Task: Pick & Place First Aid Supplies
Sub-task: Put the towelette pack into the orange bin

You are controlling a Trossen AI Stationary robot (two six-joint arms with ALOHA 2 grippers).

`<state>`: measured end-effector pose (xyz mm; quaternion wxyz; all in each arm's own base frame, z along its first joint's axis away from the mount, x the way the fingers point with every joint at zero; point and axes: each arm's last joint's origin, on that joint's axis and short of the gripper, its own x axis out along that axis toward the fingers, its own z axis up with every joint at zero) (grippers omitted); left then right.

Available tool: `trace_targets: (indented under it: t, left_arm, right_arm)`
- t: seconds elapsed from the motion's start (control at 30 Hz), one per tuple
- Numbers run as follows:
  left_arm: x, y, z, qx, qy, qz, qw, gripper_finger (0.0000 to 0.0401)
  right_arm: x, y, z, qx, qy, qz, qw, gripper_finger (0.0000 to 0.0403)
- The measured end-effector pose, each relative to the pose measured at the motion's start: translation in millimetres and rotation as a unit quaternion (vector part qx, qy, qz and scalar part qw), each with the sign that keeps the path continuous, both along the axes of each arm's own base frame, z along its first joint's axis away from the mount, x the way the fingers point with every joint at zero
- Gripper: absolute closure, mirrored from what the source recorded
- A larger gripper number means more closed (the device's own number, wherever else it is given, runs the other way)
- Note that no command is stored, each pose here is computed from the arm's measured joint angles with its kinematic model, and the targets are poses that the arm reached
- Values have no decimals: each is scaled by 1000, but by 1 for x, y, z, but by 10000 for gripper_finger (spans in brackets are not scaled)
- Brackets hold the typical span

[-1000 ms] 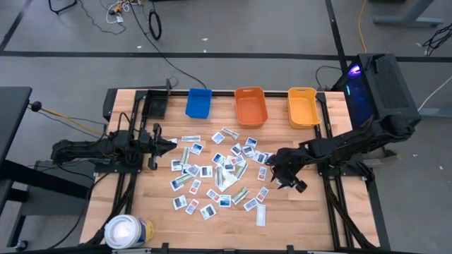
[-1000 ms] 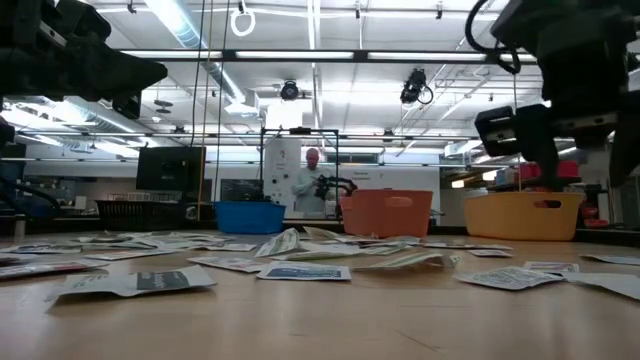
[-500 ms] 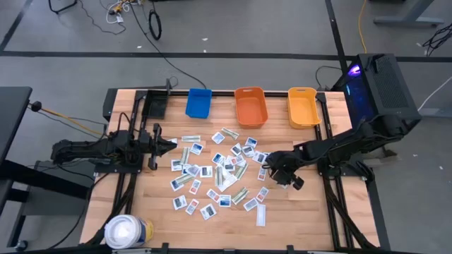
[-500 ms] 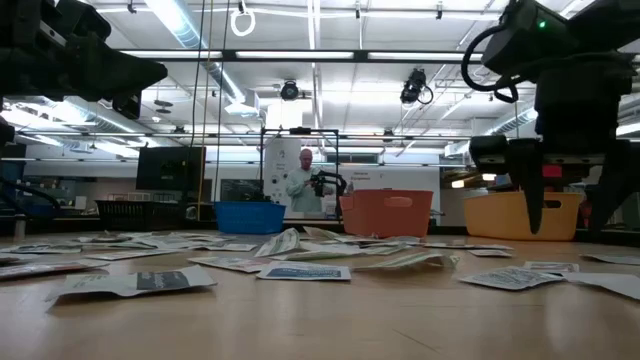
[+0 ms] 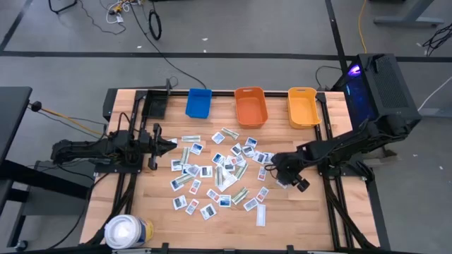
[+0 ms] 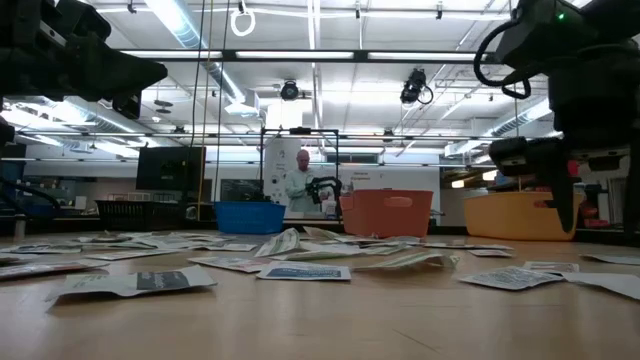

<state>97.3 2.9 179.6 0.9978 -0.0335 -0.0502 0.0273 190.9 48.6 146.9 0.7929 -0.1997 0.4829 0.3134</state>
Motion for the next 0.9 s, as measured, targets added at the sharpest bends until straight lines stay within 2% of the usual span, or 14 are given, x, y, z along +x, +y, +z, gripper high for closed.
trace_targets:
  t: [0.33,0.63,0.9]
  left_arm:
    - [0,0,0,0,0,0,1000,369]
    - [0,0,0,0,0,0,1000,369]
    - [0,0,0,0,0,0,1000,369]
  right_arm:
    - [4,3,-2,-23,-49,40,998,215]
    - [0,1,-9,-65,-62,86,992,215]
    - [-1,1,-10,-79,-65,122,987,215]
